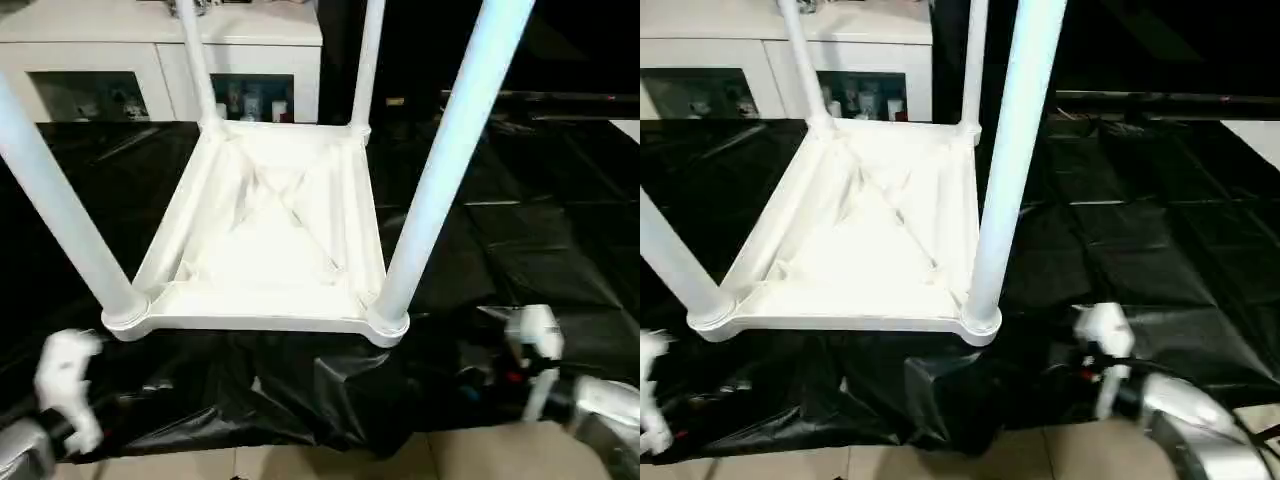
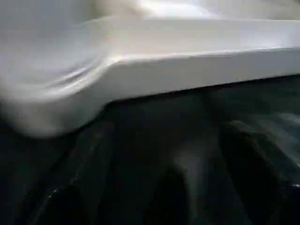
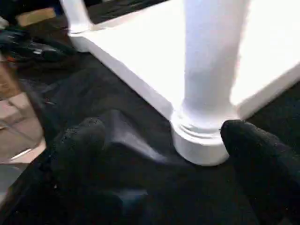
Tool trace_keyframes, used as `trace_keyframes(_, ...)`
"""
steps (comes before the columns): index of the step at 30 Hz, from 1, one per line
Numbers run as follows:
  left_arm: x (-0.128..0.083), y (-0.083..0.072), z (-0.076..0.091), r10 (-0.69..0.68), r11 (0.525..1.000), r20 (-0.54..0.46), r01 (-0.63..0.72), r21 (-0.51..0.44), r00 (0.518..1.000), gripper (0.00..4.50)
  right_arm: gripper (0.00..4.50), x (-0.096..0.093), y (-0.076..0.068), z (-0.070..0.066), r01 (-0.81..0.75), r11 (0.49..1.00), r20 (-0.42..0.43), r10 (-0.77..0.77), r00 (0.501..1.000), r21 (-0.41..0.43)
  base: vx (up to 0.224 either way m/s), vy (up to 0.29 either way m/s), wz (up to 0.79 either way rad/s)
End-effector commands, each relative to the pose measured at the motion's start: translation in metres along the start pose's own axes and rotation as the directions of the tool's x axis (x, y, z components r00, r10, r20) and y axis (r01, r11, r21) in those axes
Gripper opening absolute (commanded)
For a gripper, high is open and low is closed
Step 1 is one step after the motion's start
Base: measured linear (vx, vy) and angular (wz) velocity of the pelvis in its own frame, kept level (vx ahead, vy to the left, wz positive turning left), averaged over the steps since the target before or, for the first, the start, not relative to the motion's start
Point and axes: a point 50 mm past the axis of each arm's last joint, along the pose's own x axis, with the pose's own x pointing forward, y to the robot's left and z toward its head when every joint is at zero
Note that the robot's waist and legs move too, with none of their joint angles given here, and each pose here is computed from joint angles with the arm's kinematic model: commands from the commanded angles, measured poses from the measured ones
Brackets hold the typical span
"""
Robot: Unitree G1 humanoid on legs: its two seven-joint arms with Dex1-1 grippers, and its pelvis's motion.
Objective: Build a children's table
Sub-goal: Rotate leg to tighten, then flip table
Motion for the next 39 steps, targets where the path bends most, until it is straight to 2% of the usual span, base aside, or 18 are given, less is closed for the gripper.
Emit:
trace_keyframes(1, -0.005, 0.004, 0.002, 0.040, 0.999, 0.022, -0.040, 0.002, 0.999, 4.23, 4.50, 0.004, -0.001, 0.005, -0.014, 1.000, 0.008, 0.015, 1.000, -0.017, 0.000, 0.000, 0.00)
trace_keyframes(4, -0.010, 0.009, 0.007, 0.089, 0.996, 0.055, -0.090, 0.002, 0.994, 4.40, 4.50, 0.012, -0.002, 0.007, -0.031, 1.000, 0.030, 0.031, 0.999, -0.005, 0.000, 0.000, 0.00)
trace_keyframes(8, -0.004, 0.015, 0.016, 0.103, 0.995, 0.099, -0.102, -0.014, 0.990, 4.40, 4.50, 0.018, -0.004, 0.006, -0.044, 0.999, 0.029, 0.045, 0.999, -0.010, 0.000, 0.000, 0.00)
trace_keyframes(10, 0.001, 0.016, 0.021, 0.109, 0.994, 0.121, -0.107, -0.017, 0.987, 4.40, 4.50, 0.021, -0.005, 0.006, -0.047, 0.999, 0.030, 0.047, 0.998, -0.014, 0.000, 0.000, 0.00)
trace_keyframes(13, 0.018, 0.013, 0.038, 0.111, 0.994, 0.190, -0.112, -0.001, 0.975, 4.40, 4.50, 0.026, -0.007, 0.006, -0.078, 0.997, 0.025, 0.078, 0.997, -0.017, 0.000, 0.000, 0.00)
trace_keyframes(20, 0.014, 0.018, 0.051, 0.166, 0.984, 0.231, -0.176, 0.023, 0.959, 4.40, 4.50, 0.027, -0.011, 0.007, -0.050, 0.999, 0.039, 0.051, 0.998, -0.019, 0.000, 0.000, 0.00)
trace_keyframes(26, 0.023, 0.023, 0.067, 0.178, 0.982, 0.284, -0.188, 0.009, 0.942, 4.40, 4.50, 0.026, -0.012, 0.003, -0.029, 1.000, 0.051, 0.030, 0.998, -0.012, 0.000, 0.000, 0.00)
trace_keyframes(28, 0.029, 0.022, 0.071, 0.164, 0.985, 0.297, -0.173, 0.005, 0.941, 4.40, 4.50, 0.026, -0.012, 0.003, -0.028, 1.000, 0.054, 0.029, 0.998, -0.010, 0.000, 0.000, 0.00)
trace_keyframes(32, 0.056, 0.010, 0.081, 0.100, 0.994, 0.320, -0.107, 0.004, 0.942, 4.40, 4.50, 0.027, -0.008, 0.003, -0.065, 0.998, 0.056, 0.065, 0.996, 0.005, 0.000, 0.000, 0.00)
trace_keyframes(38, 0.063, -0.001, 0.077, 0.101, 0.994, 0.279, -0.106, 0.002, 0.955, 4.40, 4.50, 0.024, -0.006, 0.002, -0.049, 0.999, 0.055, 0.049, 0.997, -0.010, 0.000, 0.000, 0.00)
trace_keyframes(39, 0.063, -0.003, 0.077, 0.102, 0.994, 0.274, -0.108, 0.007, 0.956, 4.25, 4.50, 0.023, -0.006, 0.001, -0.038, 0.999, 0.053, 0.039, 0.998, -0.019, 0.000, 0.000, 0.00)
